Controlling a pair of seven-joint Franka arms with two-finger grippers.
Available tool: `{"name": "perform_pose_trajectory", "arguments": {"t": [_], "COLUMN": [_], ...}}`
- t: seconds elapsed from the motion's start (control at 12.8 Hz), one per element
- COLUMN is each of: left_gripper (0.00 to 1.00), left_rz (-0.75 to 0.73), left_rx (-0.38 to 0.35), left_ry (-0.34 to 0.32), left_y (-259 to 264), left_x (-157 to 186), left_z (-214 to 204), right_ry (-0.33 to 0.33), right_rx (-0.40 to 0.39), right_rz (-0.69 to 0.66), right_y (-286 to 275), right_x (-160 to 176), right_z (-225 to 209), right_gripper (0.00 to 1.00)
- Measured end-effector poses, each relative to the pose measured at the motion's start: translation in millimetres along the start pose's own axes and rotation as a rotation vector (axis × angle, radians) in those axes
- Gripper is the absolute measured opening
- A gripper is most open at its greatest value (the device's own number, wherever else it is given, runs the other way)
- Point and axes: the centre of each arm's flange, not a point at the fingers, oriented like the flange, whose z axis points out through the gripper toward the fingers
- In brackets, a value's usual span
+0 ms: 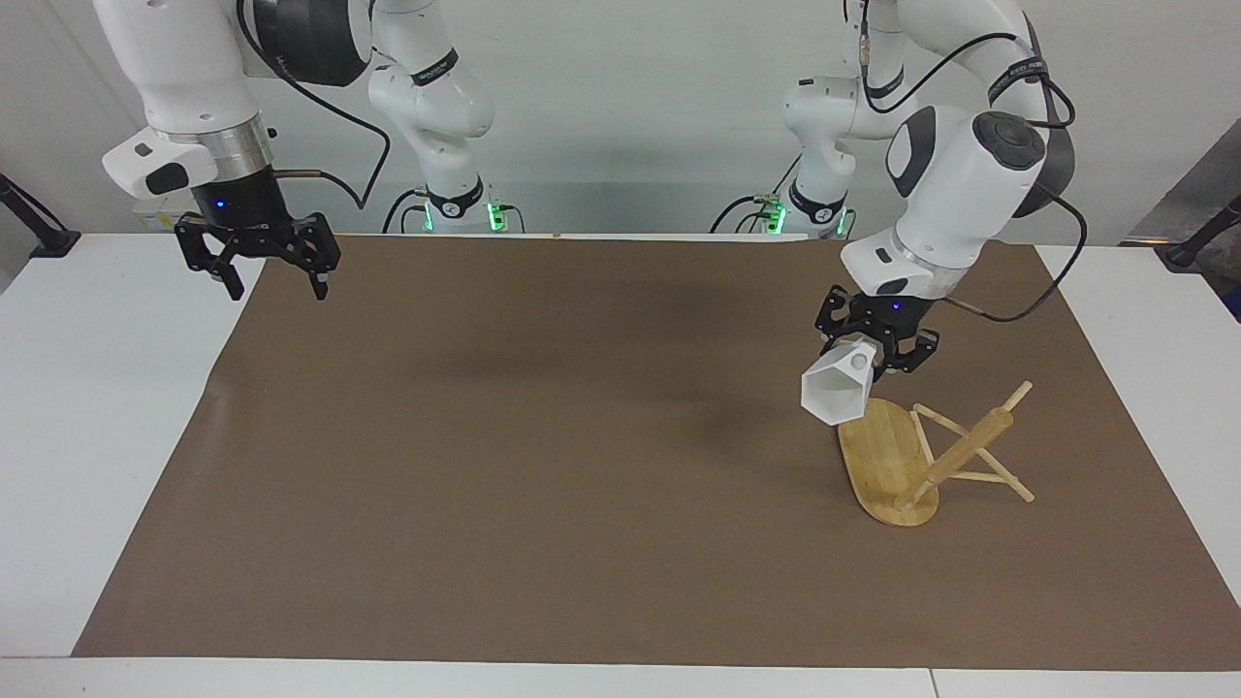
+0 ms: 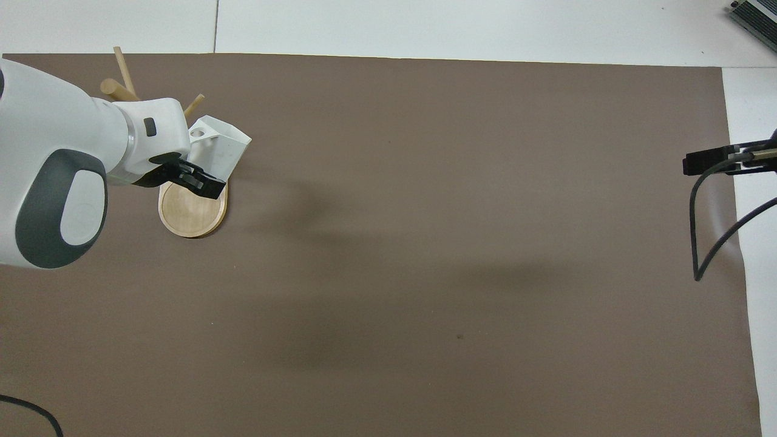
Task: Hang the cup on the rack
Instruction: 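Hook the cup handle onto a mug tree peg with the left gripper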
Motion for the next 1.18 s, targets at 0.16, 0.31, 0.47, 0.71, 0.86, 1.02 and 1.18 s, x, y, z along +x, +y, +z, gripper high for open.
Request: {"name": "perform_pose_trajectory", "arguments": {"t": [0.16, 0.31, 0.47, 0.71, 0.86, 1.02, 1.18], "left_gripper": [0.73, 0.73, 0.73, 0.73, 0.73, 0.73, 0.73], "left_rz": [-0.043, -0.097, -0.149, -0.186, -0.214, -0.248, -0.29], "left_rx": [0.002, 0.004, 0.006, 0.011, -0.01, -0.04, -0.085], "left_ry": [0.004, 0.011, 0.021, 0.043, 0.067, 0.084, 0.098], "left_y": [-4.6, -7.1, -8.8, -13.2, -17.7, -26.8, -32.0], "left_x": [-0.6, 0.2, 4.4, 10.8, 13.4, 13.0, 12.6], "left_z": [-1.9, -4.6, -5.9, -0.1, 2.1, 4.3, 6.0], "right_ry": [-0.022, -0.044, -0.067, -0.083, -0.081, -0.08, -0.081], "right_rx": [0.0, 0.01, 0.055, 0.079, 0.079, 0.079, 0.079], "right_rz": [-0.001, 0.001, 0.052, 0.093, 0.084, 0.065, 0.062], "right_y": [-1.1, -2.5, -4.8, 3.4, 4.0, 6.2, 7.8], "right_x": [-4.2, -7.7, -10.6, -14.2, -14.6, -15.3, -15.6], "right_z": [1.1, 2.1, 4.1, 4.9, 3.9, 3.8, 4.3], "right_gripper": [1.0, 1.0, 1.0, 1.0, 1.0, 1.0, 1.0]}}
